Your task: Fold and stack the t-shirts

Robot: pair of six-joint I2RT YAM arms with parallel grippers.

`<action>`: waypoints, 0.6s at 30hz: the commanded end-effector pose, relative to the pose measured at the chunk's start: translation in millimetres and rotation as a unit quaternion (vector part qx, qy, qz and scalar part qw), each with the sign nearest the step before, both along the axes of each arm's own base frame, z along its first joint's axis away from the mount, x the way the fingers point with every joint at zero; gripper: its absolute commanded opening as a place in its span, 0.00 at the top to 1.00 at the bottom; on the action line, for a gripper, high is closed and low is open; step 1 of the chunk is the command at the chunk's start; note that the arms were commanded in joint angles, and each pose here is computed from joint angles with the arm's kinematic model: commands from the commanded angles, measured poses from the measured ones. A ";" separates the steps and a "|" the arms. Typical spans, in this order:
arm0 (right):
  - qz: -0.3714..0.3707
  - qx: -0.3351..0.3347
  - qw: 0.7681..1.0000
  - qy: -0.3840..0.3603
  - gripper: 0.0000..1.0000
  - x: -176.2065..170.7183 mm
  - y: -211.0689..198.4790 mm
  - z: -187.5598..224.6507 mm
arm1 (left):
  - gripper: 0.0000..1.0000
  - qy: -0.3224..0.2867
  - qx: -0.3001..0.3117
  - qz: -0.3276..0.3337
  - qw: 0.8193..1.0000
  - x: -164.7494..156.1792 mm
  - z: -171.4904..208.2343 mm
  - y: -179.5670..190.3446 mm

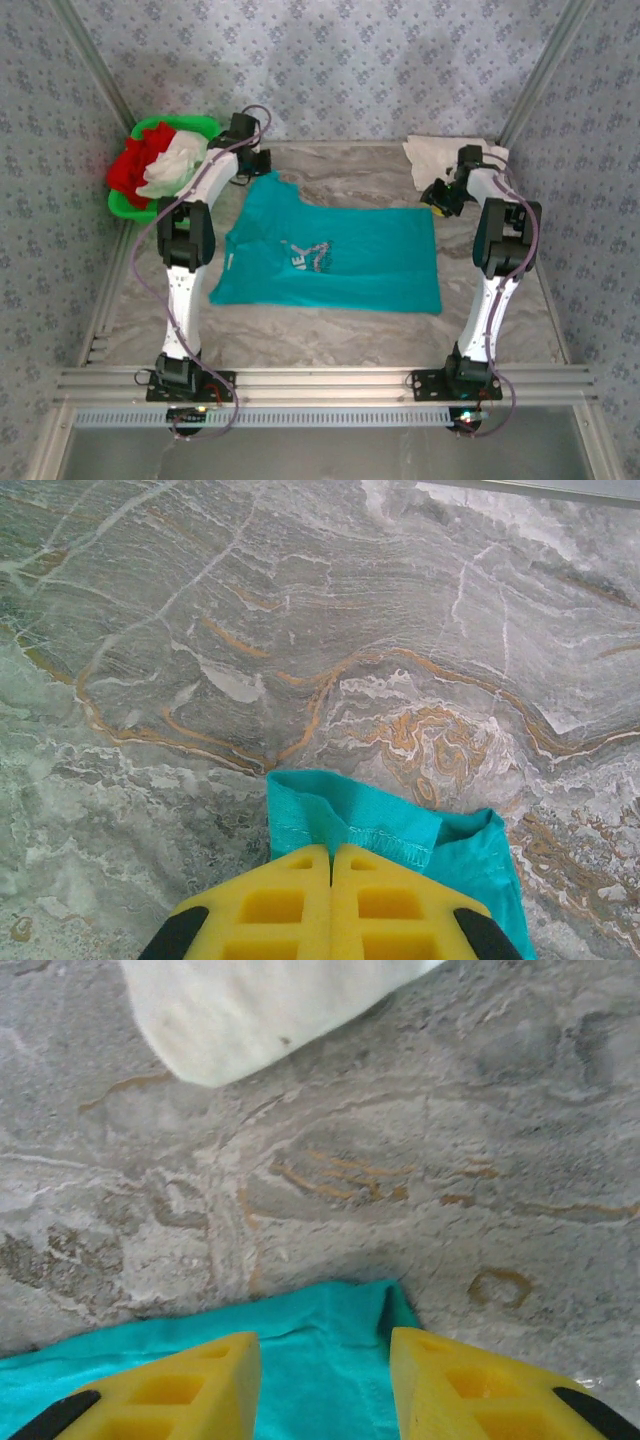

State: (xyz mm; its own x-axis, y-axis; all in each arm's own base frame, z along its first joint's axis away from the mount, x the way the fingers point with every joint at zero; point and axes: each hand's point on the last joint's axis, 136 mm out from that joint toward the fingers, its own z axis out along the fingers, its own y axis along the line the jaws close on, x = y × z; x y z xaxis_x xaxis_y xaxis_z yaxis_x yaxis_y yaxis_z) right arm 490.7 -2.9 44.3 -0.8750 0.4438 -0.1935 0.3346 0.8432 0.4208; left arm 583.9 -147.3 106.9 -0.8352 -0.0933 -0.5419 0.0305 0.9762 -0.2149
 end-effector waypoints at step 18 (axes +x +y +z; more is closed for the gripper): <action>0.024 0.037 0.999 0.009 0.63 6.7 11.2 -15.9 | 1.00 0.020 0.007 0.010 1.000 -2.4 -17.4 16.2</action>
